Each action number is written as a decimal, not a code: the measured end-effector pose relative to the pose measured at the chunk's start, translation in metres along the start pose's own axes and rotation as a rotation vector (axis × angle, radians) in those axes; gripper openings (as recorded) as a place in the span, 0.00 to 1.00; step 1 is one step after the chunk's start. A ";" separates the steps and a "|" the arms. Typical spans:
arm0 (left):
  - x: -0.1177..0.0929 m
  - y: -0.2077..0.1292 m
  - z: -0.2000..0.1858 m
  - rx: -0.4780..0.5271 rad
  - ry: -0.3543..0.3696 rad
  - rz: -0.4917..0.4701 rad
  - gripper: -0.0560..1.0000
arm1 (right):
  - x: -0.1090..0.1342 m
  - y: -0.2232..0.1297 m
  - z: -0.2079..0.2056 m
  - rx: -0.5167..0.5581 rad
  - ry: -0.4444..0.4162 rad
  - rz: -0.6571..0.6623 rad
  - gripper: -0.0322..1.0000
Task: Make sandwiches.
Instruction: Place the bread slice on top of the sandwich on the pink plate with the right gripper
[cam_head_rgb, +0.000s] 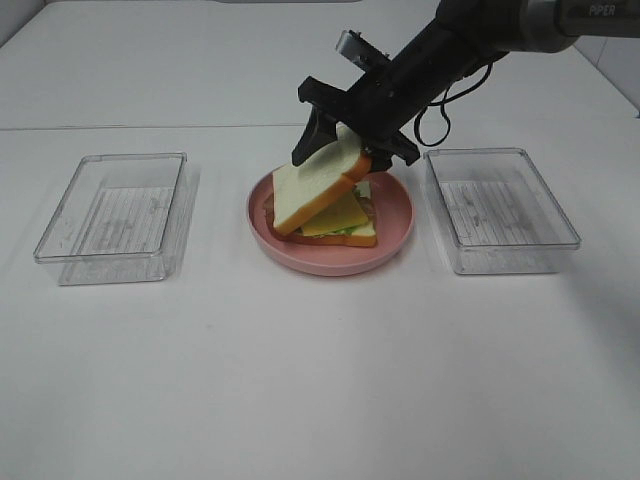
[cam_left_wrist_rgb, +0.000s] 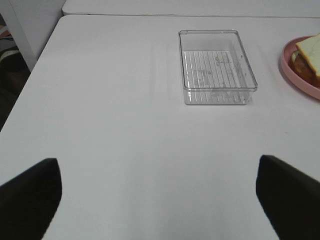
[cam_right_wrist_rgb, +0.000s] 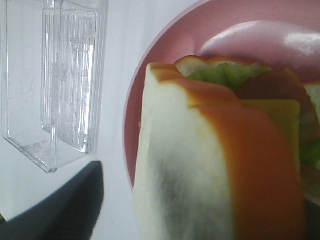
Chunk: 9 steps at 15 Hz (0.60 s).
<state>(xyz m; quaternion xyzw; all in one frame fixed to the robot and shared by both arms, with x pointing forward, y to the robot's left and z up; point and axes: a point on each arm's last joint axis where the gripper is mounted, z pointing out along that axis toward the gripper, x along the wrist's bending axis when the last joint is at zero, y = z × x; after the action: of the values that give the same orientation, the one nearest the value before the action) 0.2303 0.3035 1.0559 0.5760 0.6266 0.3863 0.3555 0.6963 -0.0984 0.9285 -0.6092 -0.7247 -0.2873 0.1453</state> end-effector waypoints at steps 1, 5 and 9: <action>0.000 0.000 0.000 0.000 0.000 0.000 0.98 | 0.000 0.000 0.000 0.000 -0.001 -0.031 0.76; 0.000 0.000 0.000 0.000 0.000 0.000 0.98 | -0.004 -0.001 -0.002 0.020 -0.058 -0.150 0.85; 0.000 0.000 0.000 0.000 0.000 0.000 0.98 | 0.000 0.002 -0.045 0.007 -0.294 -0.319 0.85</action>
<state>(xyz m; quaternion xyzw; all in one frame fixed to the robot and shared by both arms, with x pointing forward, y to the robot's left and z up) 0.2303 0.3035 1.0559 0.5760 0.6266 0.3863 0.3555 0.6925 -0.1250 0.9642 -0.5216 -0.8263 -0.2124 -0.0072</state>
